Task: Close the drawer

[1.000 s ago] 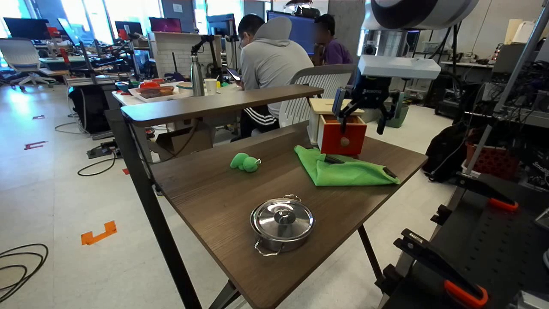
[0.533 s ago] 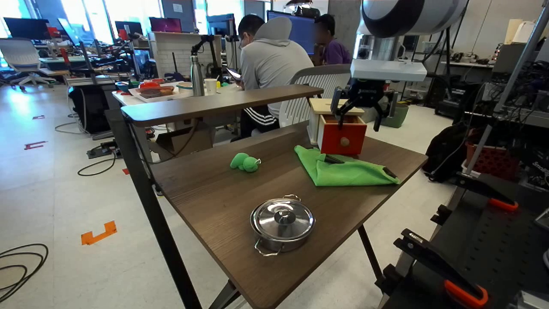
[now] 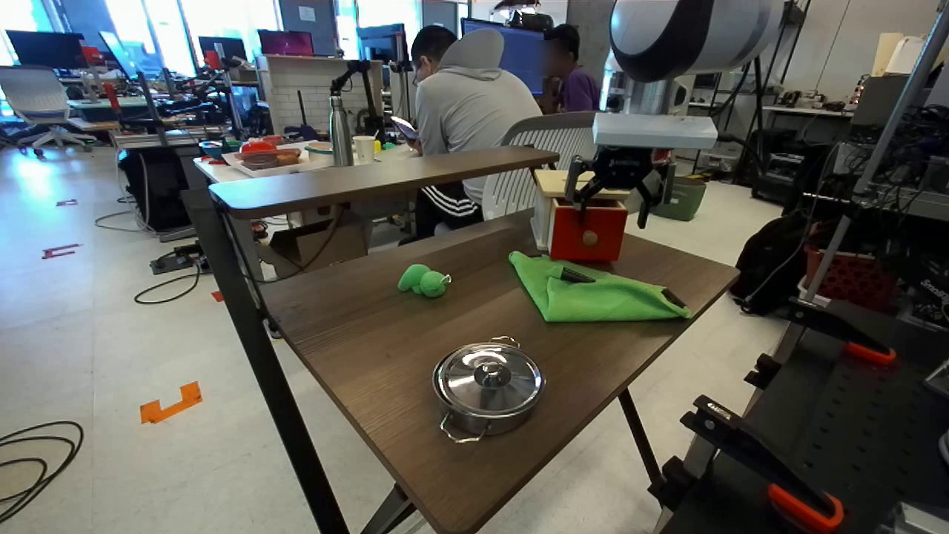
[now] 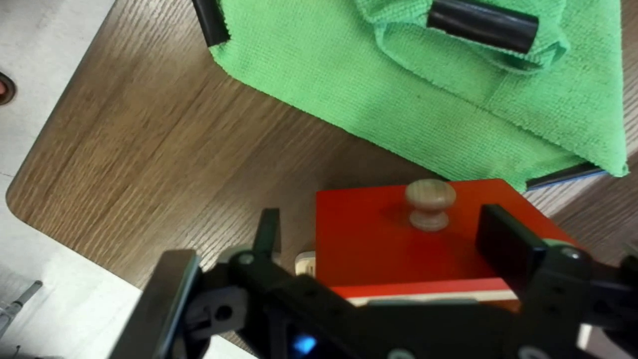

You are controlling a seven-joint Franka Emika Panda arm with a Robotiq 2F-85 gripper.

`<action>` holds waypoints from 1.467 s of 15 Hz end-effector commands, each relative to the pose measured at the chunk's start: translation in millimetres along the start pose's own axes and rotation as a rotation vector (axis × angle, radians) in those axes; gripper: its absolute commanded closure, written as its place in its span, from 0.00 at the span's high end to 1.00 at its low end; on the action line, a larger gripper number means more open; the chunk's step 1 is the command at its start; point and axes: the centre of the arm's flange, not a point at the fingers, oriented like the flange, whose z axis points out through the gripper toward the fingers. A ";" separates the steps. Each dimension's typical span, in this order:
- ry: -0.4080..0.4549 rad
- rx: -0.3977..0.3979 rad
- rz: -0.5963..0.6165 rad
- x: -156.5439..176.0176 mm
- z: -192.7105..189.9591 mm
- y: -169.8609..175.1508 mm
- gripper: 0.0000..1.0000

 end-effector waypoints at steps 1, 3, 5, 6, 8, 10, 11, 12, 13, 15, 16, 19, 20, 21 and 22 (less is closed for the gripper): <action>0.034 -0.021 -0.006 13.6 4.3 -10.2 1.00; 0.050 -0.028 -0.005 18.7 5.2 -11.6 1.00; 0.063 -0.031 0.004 25.9 4.3 -11.3 1.00; 0.071 -0.032 0.007 29.1 3.5 -11.0 1.00; 0.087 -0.034 0.016 35.0 2.5 -9.9 1.00; 0.097 -0.034 0.028 40.5 0.8 -9.1 1.00; 0.108 -0.037 0.033 42.9 0.8 -8.5 1.00; 0.116 -0.038 0.042 45.1 0.5 -8.0 1.00; 0.129 -0.039 0.053 46.1 0.8 -7.5 1.00; 0.138 -0.044 0.055 45.3 -0.1 -8.5 1.00; 0.141 -0.047 0.054 43.8 -0.4 -9.6 1.00; 0.118 -0.064 0.033 35.1 -6.4 -9.3 1.00; 0.104 -0.074 0.013 30.8 -11.0 -7.8 1.00; 0.093 -0.085 -0.014 26.7 -17.1 -6.3 1.00; 0.074 -0.096 -0.040 22.0 -25.5 -5.4 1.00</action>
